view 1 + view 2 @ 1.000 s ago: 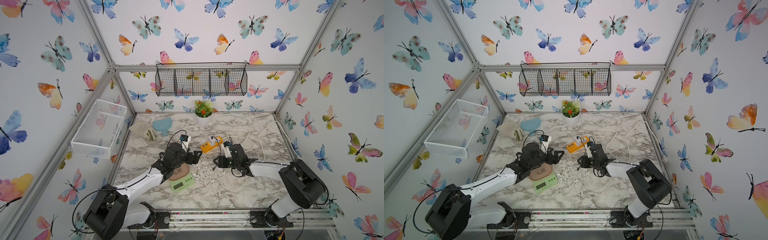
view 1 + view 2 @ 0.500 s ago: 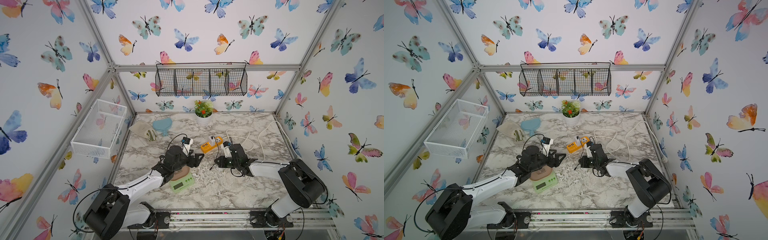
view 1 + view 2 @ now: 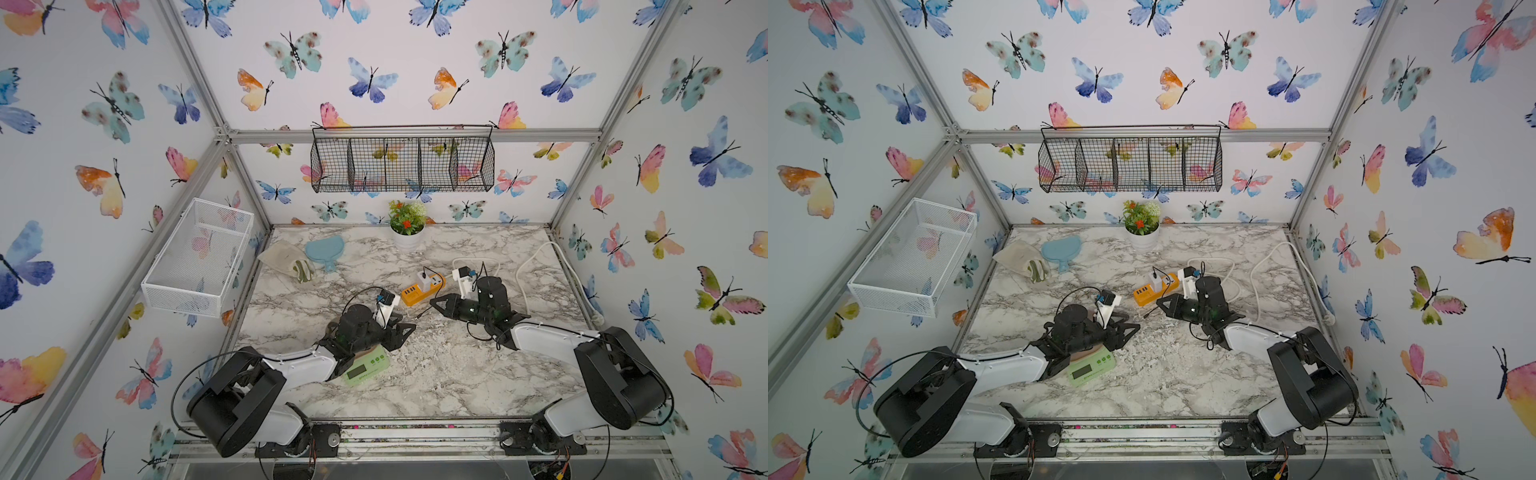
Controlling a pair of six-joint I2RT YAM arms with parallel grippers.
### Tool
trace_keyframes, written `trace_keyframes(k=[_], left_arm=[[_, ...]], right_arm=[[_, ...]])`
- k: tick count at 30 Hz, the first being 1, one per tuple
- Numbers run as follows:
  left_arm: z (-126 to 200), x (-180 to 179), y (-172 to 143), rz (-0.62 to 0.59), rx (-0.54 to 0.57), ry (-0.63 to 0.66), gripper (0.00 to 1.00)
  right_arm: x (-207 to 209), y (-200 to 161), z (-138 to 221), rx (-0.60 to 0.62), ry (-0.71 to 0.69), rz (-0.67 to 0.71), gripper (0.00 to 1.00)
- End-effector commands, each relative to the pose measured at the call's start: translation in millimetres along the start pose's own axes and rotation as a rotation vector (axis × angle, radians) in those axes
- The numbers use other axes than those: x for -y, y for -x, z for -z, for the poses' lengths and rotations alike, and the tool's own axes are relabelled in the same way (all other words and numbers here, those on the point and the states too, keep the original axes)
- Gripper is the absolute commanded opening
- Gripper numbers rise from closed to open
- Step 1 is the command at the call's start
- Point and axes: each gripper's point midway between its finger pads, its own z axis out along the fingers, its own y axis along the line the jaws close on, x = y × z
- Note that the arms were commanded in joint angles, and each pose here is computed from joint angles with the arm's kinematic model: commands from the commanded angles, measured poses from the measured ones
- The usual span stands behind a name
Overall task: Charge the electronic scale
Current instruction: Pick up the charging cable from the center of the board.
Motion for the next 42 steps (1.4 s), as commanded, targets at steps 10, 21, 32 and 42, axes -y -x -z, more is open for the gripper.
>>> trace_keyframes(k=[10,21,32,42], left_arm=[[-18,2,17,-0.159,0.079,-0.026,0.58],[-23,8,21,-0.189,0.092,-0.068,0.38],[-25,8,14,-0.187,0.079,-0.075,0.24],[-26,10,18,-0.188,0.085,-0.090,0.20]], right_arm=[[-16,-1,6,-0.017,0.104,-0.035,0.02],[-19,1,12,-0.008,0.117,-0.037,0.02],[-22,4,15,-0.001,0.127,-0.034,0.02],[-22,3,16,-0.002,0.131,-0.035,0.02]])
